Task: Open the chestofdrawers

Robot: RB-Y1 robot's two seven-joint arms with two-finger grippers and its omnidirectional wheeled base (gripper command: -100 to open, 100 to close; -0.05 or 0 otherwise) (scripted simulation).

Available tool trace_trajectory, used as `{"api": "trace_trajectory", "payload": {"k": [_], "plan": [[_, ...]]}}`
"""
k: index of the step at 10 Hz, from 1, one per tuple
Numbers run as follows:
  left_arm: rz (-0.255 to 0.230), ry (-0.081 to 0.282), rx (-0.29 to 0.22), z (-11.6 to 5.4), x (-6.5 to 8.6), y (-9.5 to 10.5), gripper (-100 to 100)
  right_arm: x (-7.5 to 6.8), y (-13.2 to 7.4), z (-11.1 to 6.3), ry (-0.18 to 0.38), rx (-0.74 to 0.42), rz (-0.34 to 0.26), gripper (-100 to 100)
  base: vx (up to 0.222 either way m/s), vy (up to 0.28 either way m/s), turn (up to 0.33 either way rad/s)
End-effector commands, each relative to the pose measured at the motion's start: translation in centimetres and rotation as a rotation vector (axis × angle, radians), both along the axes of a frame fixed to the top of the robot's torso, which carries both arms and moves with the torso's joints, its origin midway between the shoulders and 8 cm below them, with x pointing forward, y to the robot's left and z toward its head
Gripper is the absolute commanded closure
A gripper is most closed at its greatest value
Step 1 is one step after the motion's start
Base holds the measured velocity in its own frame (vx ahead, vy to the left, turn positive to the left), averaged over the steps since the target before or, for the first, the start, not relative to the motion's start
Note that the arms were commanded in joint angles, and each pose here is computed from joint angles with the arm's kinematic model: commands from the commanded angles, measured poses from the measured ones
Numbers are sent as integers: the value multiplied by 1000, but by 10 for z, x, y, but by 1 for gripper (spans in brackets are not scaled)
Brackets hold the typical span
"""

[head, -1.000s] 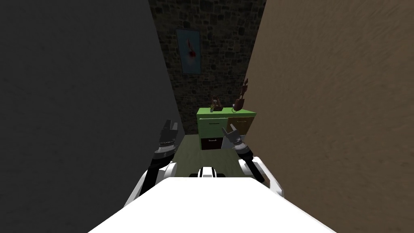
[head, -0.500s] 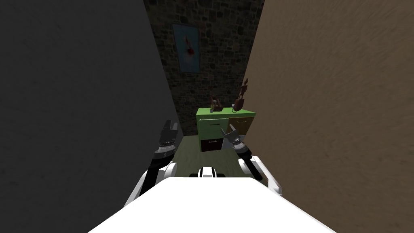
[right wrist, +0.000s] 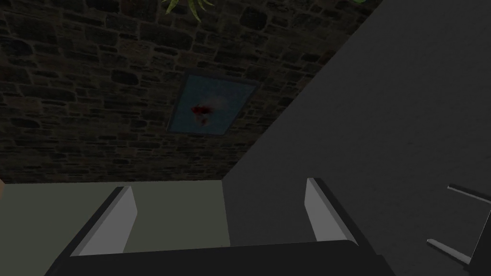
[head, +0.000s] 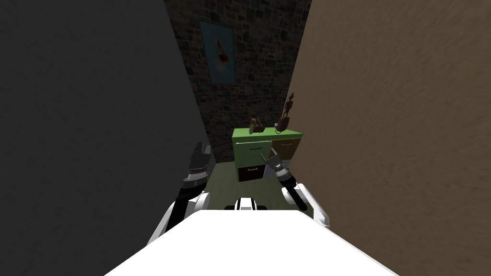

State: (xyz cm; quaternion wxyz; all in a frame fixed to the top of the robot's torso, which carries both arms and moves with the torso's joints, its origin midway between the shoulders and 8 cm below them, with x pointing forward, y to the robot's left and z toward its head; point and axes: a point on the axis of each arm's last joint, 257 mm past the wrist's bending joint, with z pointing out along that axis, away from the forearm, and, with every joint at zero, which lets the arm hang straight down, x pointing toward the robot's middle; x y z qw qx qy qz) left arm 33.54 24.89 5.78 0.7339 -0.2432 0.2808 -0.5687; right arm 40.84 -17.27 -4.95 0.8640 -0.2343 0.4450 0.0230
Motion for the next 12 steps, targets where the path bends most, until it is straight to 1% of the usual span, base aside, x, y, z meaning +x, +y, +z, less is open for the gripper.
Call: {"api": "trace_trajectory", "payload": {"k": [1,2,3,4,5,6,7,8,9,10,11,12], "plan": [[0,0,0,0,0,0,0,8,0,-15,-17,-112,-52,-100,97,94,-134],[0,0,0,0,0,0,0,8,0,-15,-29,-133,-65,-100,77,82,-71],[0,0,0,0,0,0,0,13,0,-26,-28,-188,-87,-100,71,79,-130],[0,0,0,0,0,0,0,13,0,-26,-40,-209,-99,-100,66,72,-83],[0,0,0,0,0,0,0,18,-1,-38,-38,-263,-120,-100,76,111,-142],[0,0,0,0,0,0,0,18,-1,-38,-49,-282,-132,-100,63,89,-73],[0,0,0,0,0,0,0,23,-1,-50,-47,-338,-153,-100,90,90,-132],[0,0,0,0,0,0,0,23,-1,-50,-56,-353,-161,-100,76,76,-64],[0,0,0,0,0,0,0,27,-2,-62,-53,-406,-181,-100,71,83,-112],[0,0,0,0,0,0,0,27,-2,-62,-62,-421,-189,-100,58,73,-85],[0,0,0,0,0,0,0,31,-3,-74,-57,-470,-206,-100,74,81,-127],[0,0,0,0,0,0,0,31,-3,-74,-66,-485,-214,-100,65,74,-62]]}}
